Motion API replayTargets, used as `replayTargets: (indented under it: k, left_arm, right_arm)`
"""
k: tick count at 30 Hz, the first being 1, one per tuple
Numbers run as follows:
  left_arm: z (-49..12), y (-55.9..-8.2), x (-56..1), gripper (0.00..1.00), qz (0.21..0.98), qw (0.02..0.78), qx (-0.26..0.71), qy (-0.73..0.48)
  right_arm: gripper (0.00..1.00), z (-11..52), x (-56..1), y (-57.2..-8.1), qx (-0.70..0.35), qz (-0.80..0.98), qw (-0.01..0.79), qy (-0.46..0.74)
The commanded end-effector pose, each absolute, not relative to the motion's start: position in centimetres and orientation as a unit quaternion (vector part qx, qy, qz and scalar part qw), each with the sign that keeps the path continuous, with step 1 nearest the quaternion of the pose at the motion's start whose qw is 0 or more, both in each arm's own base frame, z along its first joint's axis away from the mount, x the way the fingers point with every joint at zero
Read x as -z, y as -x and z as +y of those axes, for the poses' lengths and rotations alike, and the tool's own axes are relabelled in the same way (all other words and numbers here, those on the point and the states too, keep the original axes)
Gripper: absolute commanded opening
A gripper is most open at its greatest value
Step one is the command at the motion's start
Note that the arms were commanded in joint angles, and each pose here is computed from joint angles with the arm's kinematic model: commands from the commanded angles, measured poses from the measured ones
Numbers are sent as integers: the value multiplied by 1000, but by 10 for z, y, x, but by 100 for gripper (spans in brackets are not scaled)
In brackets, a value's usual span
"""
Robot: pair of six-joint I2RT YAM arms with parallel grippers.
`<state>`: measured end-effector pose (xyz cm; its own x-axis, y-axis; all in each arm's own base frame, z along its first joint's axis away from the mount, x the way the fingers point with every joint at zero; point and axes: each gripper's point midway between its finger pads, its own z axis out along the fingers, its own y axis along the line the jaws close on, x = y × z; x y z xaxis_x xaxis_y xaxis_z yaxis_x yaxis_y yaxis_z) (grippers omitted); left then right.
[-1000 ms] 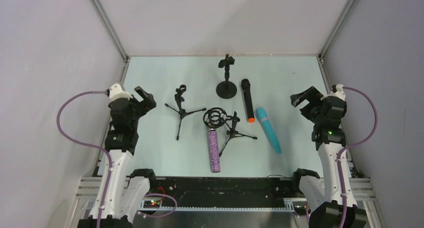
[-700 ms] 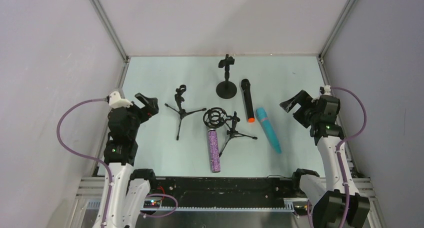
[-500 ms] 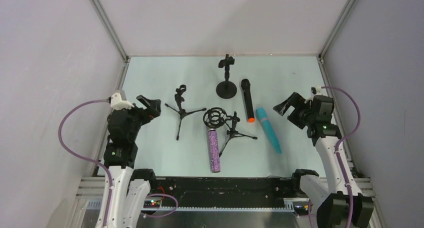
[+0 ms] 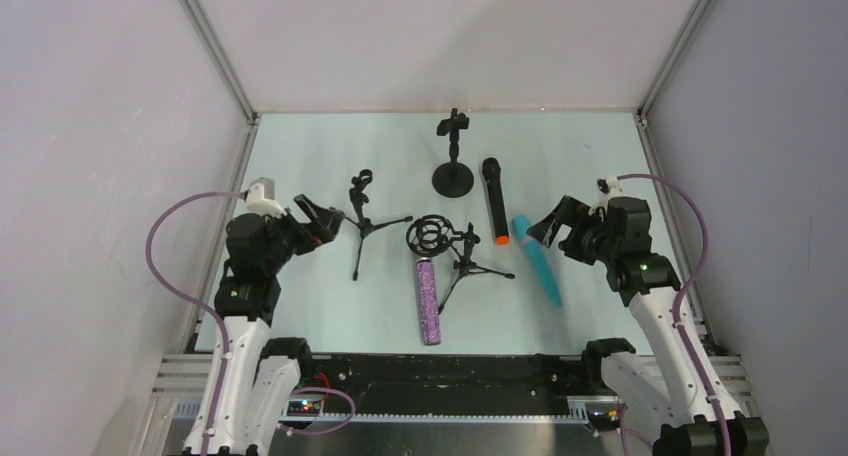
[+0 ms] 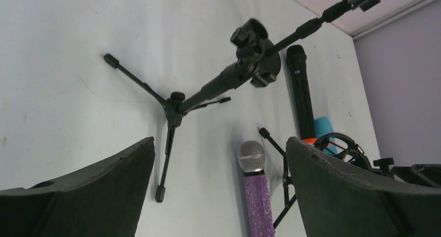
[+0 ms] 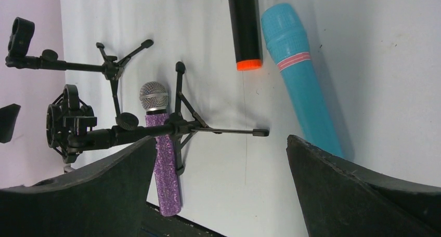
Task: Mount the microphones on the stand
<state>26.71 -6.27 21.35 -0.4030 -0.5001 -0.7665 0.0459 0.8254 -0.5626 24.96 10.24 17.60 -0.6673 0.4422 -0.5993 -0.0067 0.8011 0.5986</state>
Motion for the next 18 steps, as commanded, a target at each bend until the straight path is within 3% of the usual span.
replayTargets:
  k: [1, 11, 18]
  left_arm:
    - [-66, -261, -198, 100, 801, 510, 273, 153]
    - [-65, -255, -174, 100, 814, 485, 269, 171]
    - [-58, -256, -141, 100, 831, 447, 250, 217]
  right_arm:
    - [99, 106, -188, -254, -280, 867, 396, -112]
    - [100, 116, -159, -256, -265, 894, 345, -104]
    - [99, 113, -158, -261, -257, 894, 355, -92]
